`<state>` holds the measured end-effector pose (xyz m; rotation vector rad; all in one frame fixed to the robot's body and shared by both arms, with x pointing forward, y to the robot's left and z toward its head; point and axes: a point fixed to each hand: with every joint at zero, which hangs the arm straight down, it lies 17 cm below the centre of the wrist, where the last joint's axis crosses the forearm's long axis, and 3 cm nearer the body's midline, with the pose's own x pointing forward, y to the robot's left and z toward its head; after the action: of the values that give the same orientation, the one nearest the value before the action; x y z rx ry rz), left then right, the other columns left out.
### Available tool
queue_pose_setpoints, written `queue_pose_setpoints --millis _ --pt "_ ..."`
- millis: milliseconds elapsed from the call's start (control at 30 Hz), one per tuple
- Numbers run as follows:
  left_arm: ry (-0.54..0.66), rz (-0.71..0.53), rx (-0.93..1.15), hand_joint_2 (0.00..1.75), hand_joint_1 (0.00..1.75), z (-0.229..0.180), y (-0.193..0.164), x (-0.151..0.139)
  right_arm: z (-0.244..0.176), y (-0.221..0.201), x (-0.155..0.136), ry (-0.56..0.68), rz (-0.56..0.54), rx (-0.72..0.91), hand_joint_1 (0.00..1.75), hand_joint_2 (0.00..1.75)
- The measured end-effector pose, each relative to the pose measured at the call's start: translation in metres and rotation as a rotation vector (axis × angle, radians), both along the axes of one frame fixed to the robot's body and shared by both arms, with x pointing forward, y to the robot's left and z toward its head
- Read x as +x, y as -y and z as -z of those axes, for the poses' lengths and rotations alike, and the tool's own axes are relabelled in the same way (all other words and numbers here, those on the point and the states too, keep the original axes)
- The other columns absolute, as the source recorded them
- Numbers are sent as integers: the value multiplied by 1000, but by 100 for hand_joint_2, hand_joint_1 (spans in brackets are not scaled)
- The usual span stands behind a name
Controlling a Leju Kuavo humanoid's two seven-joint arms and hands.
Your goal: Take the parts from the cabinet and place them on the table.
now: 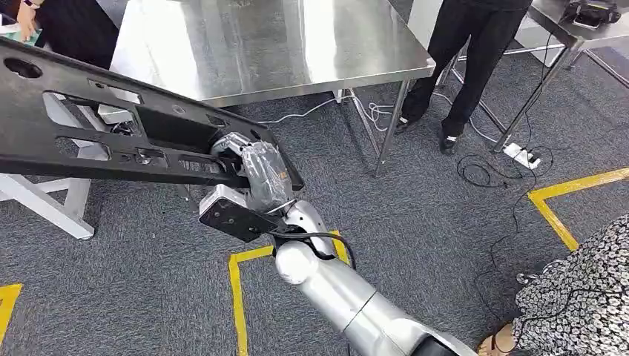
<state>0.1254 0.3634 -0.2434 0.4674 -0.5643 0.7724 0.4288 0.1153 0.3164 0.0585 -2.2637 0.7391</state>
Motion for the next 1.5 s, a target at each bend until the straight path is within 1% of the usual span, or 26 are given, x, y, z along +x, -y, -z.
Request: queue_pose_setpoints --millis 67,133,200,267,333,400,533,633,800,900,1000,1067,1133,1233,1300,1400,1500 --pt "0 0 -2 175 0 0 1 0 3 2 2 -3 9 -6 175 175" --pt "2 1 -8 175 0 0 4 0 3 2 2 25 34 -42 175 175" --pt "9 2 -14 175 0 0 4 2 3 5 6 60 76 -95 175 175" --pt "10 2 -24 175 0 1 6 2 3 18 14 100 144 -151 175 175" --pt "14 4 -35 175 0 2 8 2 -2 39 23 140 223 -186 175 175" --pt "24 19 -54 175 0 3 13 3 -10 75 32 182 319 -192 175 175" --pt "26 30 -62 175 0 3 15 3 -7 145 44 187 442 -178 175 175" --pt "26 31 -63 175 0 3 15 2 -11 166 42 199 481 -165 175 175" --pt "36 38 -64 175 0 2 15 8 -19 184 41 222 526 -156 175 175" --pt "48 68 -75 175 0 2 20 12 -22 211 40 246 620 -153 175 175" --pt "60 118 -82 175 0 1 26 18 -7 264 29 252 724 -161 175 175" --pt "61 151 -89 175 0 1 30 21 9 305 17 251 794 -192 175 175" --pt "58 177 -93 175 0 1 35 22 12 344 7 275 864 -231 175 175" --pt "57 193 -99 175 0 1 40 26 -3 380 -1 346 940 -277 175 175" --pt "56 236 -97 175 0 0 46 31 -10 411 0 371 986 -311 175 175" --pt "42 260 -96 175 0 1 51 32 -25 456 2 375 1025 -291 175 175" --pt "31 266 -104 175 0 2 54 30 -37 487 -1 378 1051 -261 175 175"
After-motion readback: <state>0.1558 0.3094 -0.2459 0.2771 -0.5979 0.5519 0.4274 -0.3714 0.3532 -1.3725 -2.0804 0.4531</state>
